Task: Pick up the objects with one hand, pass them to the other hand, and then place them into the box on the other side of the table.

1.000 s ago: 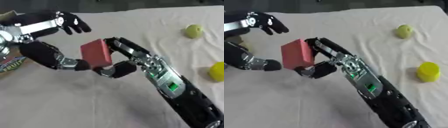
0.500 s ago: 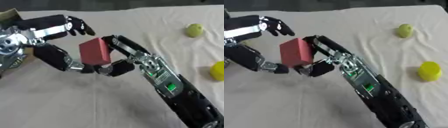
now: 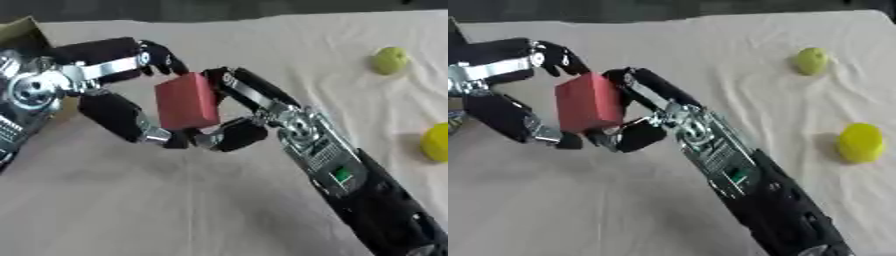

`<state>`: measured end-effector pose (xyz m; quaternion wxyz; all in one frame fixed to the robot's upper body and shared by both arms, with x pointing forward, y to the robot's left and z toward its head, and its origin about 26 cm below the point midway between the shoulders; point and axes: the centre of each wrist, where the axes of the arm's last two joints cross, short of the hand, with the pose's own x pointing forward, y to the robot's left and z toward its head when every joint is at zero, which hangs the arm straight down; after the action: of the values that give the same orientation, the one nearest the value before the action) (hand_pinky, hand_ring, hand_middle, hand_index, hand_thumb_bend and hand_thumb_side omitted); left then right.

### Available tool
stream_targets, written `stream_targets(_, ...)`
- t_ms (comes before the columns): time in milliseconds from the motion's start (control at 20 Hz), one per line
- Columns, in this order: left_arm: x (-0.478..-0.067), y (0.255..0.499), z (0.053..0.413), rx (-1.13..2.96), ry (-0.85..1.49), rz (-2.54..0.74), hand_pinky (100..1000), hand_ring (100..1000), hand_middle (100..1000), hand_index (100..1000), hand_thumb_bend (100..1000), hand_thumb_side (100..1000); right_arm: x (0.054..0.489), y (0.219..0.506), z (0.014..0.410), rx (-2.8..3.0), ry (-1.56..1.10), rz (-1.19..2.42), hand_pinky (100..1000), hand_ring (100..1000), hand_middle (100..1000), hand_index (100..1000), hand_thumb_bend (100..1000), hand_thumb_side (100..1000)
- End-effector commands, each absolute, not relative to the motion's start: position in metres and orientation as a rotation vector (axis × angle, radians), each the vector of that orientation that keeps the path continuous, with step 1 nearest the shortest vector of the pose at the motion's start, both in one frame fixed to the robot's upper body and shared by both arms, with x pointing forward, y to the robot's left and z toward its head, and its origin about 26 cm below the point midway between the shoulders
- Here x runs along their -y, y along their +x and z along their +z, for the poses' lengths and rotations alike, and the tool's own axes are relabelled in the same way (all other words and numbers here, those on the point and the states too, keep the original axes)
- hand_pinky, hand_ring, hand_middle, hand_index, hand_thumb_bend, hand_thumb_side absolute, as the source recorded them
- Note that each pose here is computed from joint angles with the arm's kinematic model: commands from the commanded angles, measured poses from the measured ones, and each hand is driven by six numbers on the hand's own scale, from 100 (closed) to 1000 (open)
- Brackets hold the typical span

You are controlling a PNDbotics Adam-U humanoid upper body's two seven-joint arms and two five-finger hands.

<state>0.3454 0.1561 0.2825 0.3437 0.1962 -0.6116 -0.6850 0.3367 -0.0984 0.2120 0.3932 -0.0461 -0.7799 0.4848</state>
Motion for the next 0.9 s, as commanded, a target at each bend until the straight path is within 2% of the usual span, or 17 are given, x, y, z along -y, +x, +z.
stream_targets(50, -0.1560, 0.3466, 0.2853, 1.604, 0.576, -1.775, 839, 861, 818, 877, 710, 498, 0.0946, 0.3309, 0.2244, 2.026, -0.116, 1.236, 657, 476, 438, 553, 100, 182)
stream_targets(900, -0.1497, 0.3470, 0.2814, 1.631, 0.632, -1.793, 814, 839, 788, 864, 703, 471, 0.0914, 0.3288, 0.2271, 2.028, -0.101, 1.238, 652, 476, 440, 556, 100, 199)
